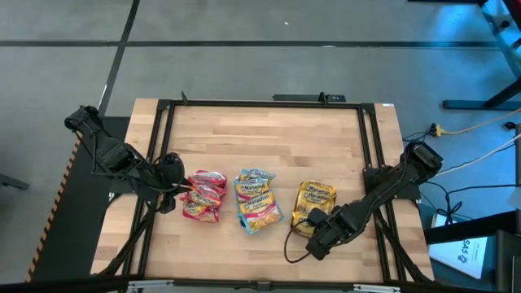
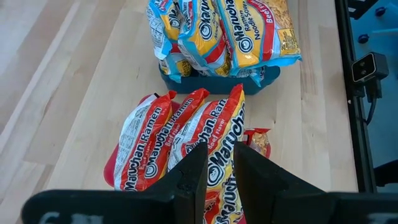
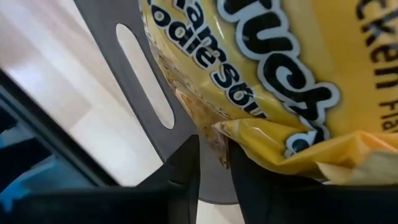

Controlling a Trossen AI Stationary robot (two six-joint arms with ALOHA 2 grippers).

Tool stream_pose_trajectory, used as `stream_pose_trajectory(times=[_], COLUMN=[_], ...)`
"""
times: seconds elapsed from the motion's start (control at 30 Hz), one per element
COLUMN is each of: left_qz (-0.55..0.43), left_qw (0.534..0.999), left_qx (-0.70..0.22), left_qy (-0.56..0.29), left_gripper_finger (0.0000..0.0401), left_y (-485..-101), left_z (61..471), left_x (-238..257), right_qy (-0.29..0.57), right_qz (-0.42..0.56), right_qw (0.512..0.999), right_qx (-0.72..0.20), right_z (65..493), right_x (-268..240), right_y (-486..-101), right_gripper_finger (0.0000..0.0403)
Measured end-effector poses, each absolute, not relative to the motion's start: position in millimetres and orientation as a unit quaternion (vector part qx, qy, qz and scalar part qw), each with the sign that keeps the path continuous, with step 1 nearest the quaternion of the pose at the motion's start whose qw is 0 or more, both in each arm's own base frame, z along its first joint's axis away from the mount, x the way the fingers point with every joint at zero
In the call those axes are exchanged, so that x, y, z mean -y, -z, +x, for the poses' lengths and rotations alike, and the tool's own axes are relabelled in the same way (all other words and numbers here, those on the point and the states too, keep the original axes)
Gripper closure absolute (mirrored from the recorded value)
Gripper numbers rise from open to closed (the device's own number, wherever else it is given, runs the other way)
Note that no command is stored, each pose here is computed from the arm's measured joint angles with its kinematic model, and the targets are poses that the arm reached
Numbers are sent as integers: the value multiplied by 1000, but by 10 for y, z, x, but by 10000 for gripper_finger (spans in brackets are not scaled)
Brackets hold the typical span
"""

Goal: Sort Maruchan noodles
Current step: Put the yellow noodle pack into the black bin

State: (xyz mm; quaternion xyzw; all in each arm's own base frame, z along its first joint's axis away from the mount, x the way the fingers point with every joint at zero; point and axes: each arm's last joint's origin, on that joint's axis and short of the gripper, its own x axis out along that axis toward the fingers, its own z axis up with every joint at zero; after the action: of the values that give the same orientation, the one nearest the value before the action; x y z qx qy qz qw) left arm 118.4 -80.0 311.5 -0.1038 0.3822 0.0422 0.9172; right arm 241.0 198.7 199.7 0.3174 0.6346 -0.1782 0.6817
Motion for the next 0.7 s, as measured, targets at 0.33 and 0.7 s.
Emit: stream_pose_trajectory(times=[0.33,0.7], left_qz=[-103,-103], left_qw=[917,918], left_qx=[-382,-380], left_qy=[-43,-46], left_gripper_finger=[330,330], left_y=[-3115,-3115], left_z=[1184,1185], left_x=[800,799], right_qy=[169,205], right_qz=[334,305], right_qw=[678,690], right_qx=[-632,-623], right_z=[2408,2411], right_x=[-1995,-1970], right_y=[-2148,-2416], right_gripper_finger=[308,309])
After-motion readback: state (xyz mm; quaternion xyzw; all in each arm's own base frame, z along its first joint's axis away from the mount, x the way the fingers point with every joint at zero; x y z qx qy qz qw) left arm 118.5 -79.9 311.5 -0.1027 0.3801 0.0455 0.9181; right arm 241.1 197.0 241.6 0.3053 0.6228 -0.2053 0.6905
